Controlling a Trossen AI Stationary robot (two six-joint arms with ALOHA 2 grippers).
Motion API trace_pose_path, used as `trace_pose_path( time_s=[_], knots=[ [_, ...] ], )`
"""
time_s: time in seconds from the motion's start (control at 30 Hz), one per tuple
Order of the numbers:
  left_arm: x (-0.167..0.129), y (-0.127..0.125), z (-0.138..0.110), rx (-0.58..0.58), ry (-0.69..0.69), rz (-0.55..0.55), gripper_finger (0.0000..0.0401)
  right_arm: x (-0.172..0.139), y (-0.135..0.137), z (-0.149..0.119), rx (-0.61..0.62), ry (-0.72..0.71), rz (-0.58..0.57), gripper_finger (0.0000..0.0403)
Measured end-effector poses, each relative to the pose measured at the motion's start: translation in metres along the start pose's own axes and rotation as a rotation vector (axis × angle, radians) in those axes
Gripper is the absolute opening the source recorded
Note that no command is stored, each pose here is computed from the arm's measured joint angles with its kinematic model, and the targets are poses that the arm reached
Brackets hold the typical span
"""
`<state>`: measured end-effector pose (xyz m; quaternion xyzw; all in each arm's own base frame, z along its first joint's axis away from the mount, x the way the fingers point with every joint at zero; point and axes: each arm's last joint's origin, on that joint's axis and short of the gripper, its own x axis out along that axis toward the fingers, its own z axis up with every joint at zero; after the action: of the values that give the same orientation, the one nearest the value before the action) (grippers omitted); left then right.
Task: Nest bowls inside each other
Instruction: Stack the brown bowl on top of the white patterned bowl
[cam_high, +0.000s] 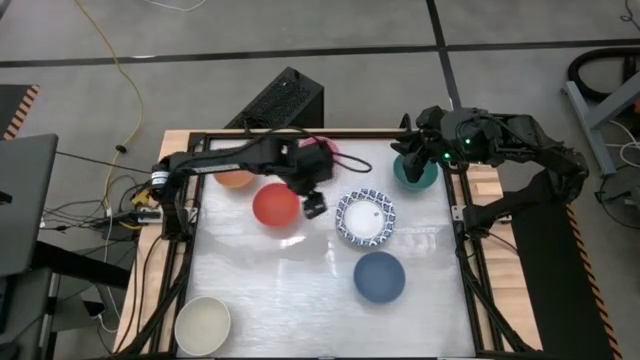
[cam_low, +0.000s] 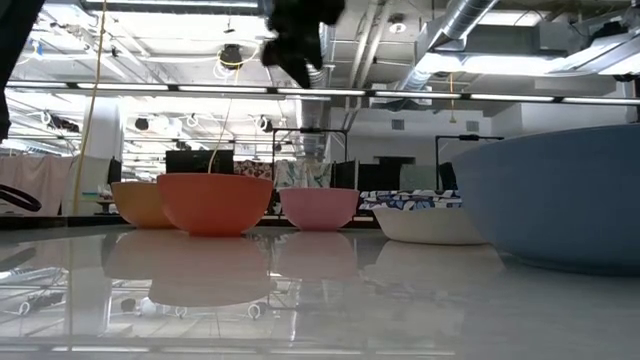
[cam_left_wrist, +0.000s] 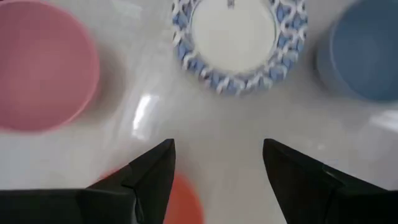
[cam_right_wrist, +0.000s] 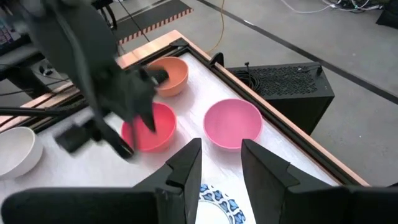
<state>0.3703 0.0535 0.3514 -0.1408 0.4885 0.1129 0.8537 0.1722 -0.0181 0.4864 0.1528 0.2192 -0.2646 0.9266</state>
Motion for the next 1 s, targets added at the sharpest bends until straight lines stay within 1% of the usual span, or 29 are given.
trace_pose_path(
  time_s=[0.1, 0.2, 0.23, 0.3, 0.4, 0.47, 0.57, 0.67, 0.8, 1.0],
  knots=[
    [-0.032, 0.009, -0.015, 0.015, -0.045, 0.056, 0.0232, 0.0, 0.0, -0.001, -0.002, 0.012, 0.01, 0.0134],
    [-0.06, 0.024, -0.036, -0.003, -0.116, 0.133, 0.0232, 0.0, 0.0, -0.002, -0.006, 0.024, 0.006, 0.0134],
    [-0.066, 0.029, -0.044, -0.019, -0.131, 0.15, 0.0232, 0.0, -0.001, -0.003, -0.009, 0.029, 0.004, 0.0134],
    [-0.074, 0.039, -0.062, -0.088, -0.172, 0.183, 0.0232, 0.0, -0.001, -0.003, -0.011, 0.035, 0.0, 0.0134],
    [-0.07, 0.054, -0.094, -0.203, -0.179, 0.242, 0.0231, 0.0, -0.001, -0.004, -0.013, 0.039, -0.003, 0.0134],
    [-0.061, 0.061, -0.114, -0.253, -0.17, 0.259, 0.0231, 0.0, -0.001, -0.004, -0.013, 0.039, -0.003, 0.0134],
    [-0.044, 0.068, -0.141, -0.286, -0.132, 0.28, 0.0231, 0.0, -0.002, -0.003, -0.015, 0.038, -0.005, 0.0134],
    [-0.025, 0.074, -0.161, -0.311, -0.066, 0.331, 0.0231, 0.0, -0.002, -0.003, -0.015, 0.038, -0.006, 0.0134],
    [-0.012, 0.078, -0.176, -0.313, -0.012, 0.401, 0.0231, 0.0, -0.002, -0.003, -0.032, 0.033, -0.004, 0.0134],
    [-0.01, 0.082, -0.18, -0.233, 0.026, 0.503, 0.0231, 0.0, -0.001, -0.002, -0.031, 0.024, 0.0, 0.0134]
  ],
)
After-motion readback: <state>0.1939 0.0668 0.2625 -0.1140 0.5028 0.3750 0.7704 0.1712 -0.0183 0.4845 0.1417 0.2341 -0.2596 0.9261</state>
